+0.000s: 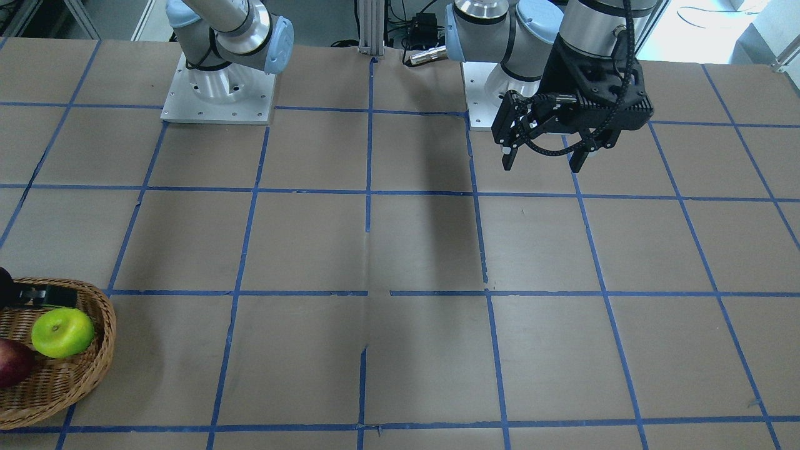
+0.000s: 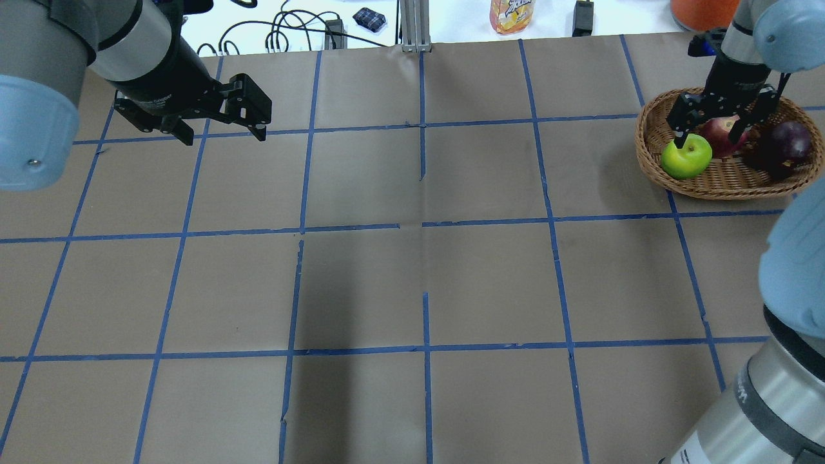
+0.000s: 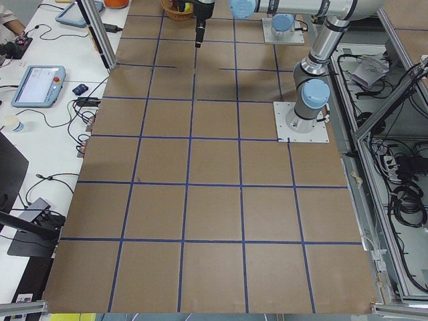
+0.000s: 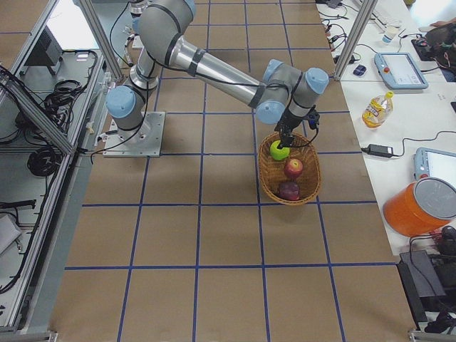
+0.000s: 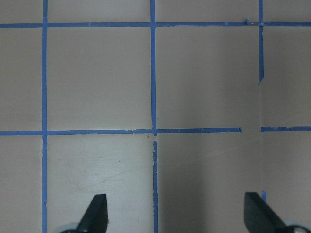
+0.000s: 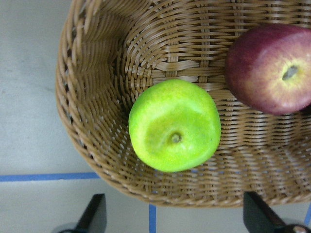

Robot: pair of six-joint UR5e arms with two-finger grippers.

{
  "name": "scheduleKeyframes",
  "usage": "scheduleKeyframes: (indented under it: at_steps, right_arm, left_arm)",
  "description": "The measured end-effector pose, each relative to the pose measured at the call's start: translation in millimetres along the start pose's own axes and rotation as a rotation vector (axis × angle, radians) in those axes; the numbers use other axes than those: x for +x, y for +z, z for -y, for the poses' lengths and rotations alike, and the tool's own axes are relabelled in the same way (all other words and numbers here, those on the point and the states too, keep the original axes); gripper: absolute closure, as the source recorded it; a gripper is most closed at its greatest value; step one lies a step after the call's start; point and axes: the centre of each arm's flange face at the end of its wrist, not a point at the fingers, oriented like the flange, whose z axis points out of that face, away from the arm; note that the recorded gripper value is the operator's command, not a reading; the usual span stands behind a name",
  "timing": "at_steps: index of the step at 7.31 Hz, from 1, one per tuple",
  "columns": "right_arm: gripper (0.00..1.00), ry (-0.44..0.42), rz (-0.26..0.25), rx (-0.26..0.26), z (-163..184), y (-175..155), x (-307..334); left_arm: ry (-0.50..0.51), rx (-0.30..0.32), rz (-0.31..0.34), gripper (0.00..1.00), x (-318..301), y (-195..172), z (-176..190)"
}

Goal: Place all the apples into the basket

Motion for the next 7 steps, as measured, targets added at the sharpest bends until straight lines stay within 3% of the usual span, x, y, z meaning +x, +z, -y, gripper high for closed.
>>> scheduleKeyframes:
  at_steps: [3, 4, 7]
  right_arm:
    - [0.00, 0.000, -0.027, 0.096, -92.2, -117.5, -63.4]
    - [0.00, 0.008, -0.029, 0.124, -126.7, -139.5, -90.4]
    - [0.00, 0.055, 0.023, 0.142, -193.4, -141.7, -178.1]
  left_arm:
    - [0.000, -0.001, 0.000, 0.00, 0.0, 0.4, 0.1]
    - [0.000, -0.001, 0.000, 0.00, 0.0, 0.3, 0.2]
    - [0.000, -0.001, -0.001, 0.00, 0.1, 0.3, 0.4]
